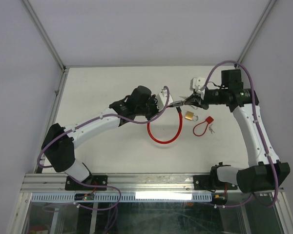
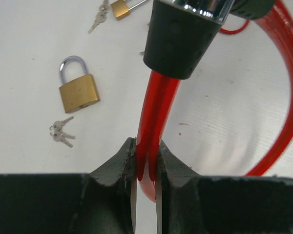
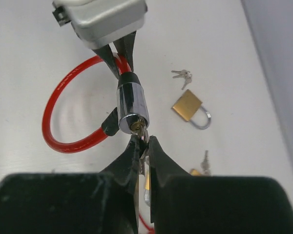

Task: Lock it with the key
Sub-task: Lock the lock, then place the key at the center of the board, then place the lock at the center of the board.

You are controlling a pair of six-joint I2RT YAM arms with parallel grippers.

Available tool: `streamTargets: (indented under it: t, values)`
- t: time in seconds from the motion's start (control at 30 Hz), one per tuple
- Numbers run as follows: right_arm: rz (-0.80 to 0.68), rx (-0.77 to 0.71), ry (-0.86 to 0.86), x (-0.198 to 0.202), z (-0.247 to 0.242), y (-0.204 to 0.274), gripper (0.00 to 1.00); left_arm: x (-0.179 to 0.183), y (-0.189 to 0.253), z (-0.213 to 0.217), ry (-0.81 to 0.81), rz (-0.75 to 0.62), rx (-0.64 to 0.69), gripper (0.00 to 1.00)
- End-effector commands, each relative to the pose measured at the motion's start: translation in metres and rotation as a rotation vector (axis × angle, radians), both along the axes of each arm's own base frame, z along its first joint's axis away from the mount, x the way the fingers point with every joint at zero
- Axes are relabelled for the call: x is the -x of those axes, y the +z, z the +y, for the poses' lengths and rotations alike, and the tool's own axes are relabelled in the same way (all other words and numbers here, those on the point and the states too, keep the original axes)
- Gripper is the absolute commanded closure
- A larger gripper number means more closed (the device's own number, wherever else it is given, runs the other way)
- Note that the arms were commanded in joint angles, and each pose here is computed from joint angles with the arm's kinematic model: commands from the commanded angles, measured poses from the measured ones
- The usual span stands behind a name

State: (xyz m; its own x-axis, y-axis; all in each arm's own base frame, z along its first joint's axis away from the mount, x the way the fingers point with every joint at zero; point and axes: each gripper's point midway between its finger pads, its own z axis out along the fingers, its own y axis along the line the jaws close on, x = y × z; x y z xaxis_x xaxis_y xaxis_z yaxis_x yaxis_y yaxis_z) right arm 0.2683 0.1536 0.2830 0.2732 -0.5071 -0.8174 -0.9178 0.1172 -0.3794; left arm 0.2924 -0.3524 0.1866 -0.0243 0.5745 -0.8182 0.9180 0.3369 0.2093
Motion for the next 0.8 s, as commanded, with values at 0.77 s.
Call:
streamTargets:
  t: [0.77]
  values:
    - [0.500,-0.244,-0.160,-0.005,-0.010,-0.052,1.00,-0.023,0.011,0.079,0.406,-0.019,0.165,1.00]
